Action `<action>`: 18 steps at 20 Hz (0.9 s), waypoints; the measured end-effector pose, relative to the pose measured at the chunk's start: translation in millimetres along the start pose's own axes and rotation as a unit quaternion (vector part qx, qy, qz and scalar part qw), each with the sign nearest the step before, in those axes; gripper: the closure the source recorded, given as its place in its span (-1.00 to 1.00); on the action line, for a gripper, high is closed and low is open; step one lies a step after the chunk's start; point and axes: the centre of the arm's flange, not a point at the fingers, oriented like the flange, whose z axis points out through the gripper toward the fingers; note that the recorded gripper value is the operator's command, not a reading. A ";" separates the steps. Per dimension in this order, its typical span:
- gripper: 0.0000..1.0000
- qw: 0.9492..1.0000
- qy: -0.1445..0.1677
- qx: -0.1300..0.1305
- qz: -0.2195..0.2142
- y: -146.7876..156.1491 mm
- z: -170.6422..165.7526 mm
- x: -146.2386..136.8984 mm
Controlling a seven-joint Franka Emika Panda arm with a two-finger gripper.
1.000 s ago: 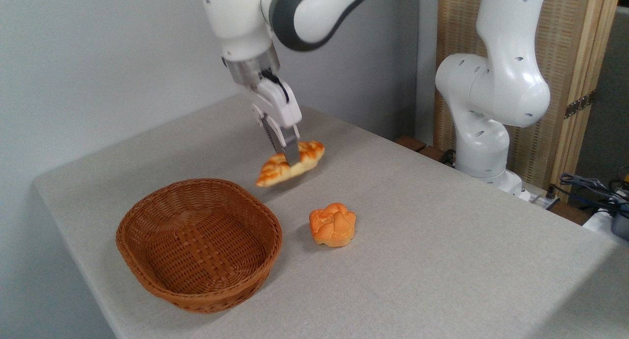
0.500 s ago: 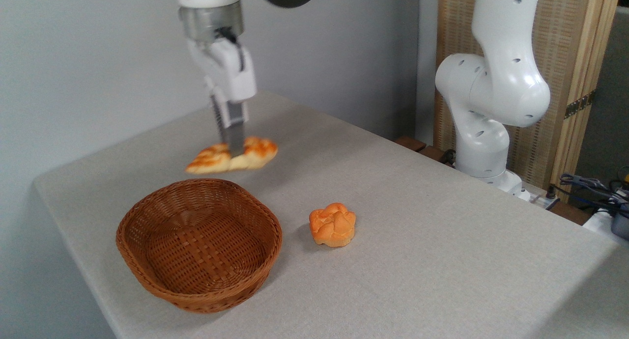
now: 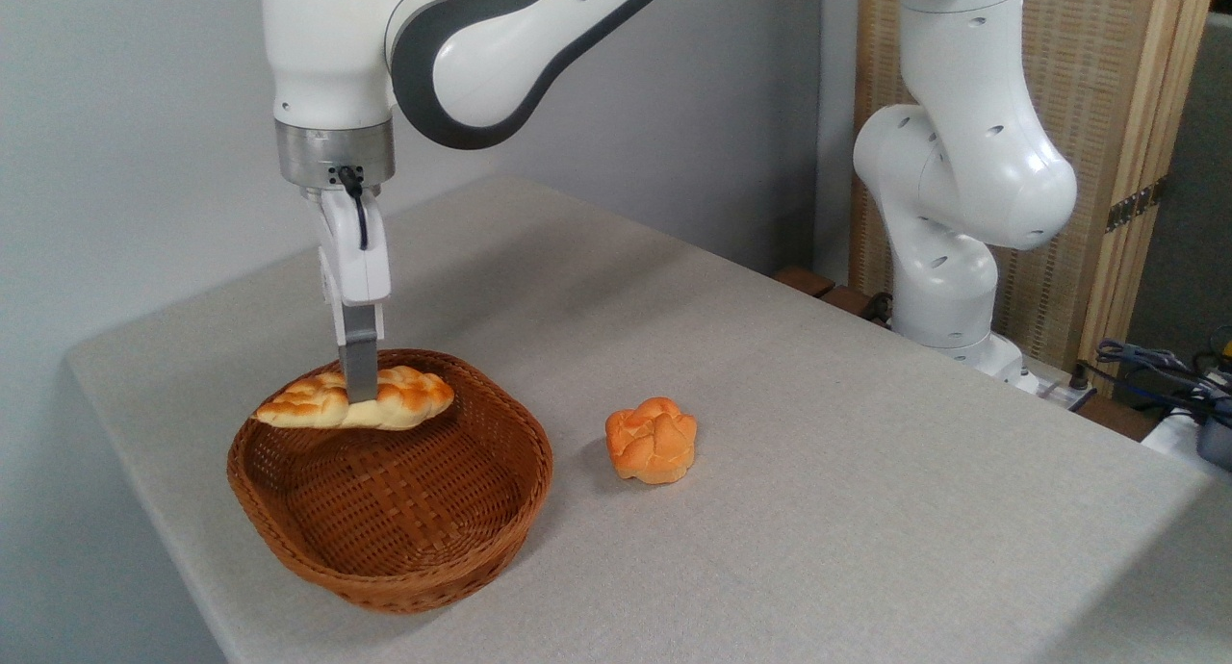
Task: Put bread into the basket
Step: 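Lower the roll into the basket and open the gripper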
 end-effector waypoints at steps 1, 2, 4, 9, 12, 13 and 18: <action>-1.00 1.000 0.000 -0.001 0.002 1.9 0.8 1.8; -1.00 1.000 0.000 -0.002 0.004 3.4 1.8 3.1; -1.00 1.000 0.003 -0.001 0.007 5.5 4.8 6.9; -1.00 1.000 0.011 0.003 0.009 5.6 8.2 11.3; -1.00 1.000 0.013 0.004 0.008 4.3 6.2 11.6; -1.00 1.000 0.013 0.005 0.007 3.9 5.8 11.6; -1.00 1.000 0.014 0.006 0.005 2.4 4.6 11.1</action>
